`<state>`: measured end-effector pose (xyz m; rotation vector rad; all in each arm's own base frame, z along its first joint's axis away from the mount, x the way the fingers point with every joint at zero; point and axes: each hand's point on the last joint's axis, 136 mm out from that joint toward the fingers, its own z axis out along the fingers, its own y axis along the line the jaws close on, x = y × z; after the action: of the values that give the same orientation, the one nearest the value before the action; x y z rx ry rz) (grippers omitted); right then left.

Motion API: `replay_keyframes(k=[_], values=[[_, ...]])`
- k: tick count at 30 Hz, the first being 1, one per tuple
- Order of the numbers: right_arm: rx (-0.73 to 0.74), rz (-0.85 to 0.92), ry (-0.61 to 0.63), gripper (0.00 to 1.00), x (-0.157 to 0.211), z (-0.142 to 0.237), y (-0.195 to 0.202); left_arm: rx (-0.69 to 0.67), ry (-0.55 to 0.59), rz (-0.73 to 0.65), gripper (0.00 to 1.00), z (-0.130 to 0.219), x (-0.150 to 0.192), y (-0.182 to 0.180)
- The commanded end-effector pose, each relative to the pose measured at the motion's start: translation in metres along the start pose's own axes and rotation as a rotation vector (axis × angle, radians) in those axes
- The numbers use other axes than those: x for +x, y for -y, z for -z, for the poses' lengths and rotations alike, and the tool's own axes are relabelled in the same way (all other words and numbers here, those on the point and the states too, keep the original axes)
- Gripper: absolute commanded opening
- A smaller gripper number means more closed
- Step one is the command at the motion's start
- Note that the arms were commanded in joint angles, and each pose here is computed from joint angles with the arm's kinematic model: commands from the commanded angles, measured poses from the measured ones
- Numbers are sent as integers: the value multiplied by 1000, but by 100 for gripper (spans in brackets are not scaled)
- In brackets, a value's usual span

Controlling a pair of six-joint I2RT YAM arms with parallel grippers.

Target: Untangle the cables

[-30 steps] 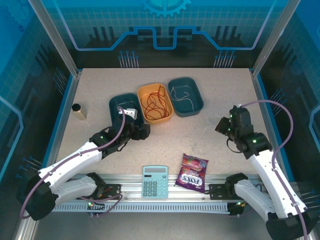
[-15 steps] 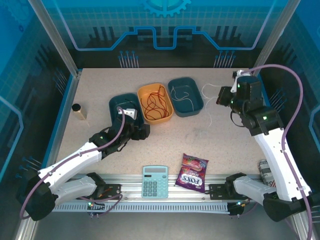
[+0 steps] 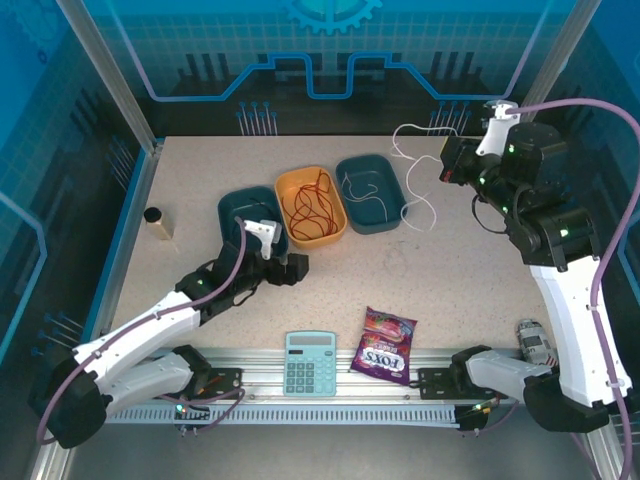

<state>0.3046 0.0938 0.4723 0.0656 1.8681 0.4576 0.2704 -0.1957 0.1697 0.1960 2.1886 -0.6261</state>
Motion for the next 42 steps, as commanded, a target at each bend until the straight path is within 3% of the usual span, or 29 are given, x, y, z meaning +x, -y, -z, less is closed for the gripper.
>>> replay_keyframes(k=[1,10,23,34,42], values=[[-54,34,1,0,-5,4,-15,142,60,-28,99,4,-14,26],[-23,78,-13,0,0,-38,-10,112,73,10,99,8,-13,19],[35,184,-65,0,22,-165,7,53,94,24,99,22,-9,5],[79,185,-153,0,70,-256,38,9,97,40,99,36,-1,-7],[140,194,-276,0,133,-288,65,-24,111,49,99,42,3,-16]])
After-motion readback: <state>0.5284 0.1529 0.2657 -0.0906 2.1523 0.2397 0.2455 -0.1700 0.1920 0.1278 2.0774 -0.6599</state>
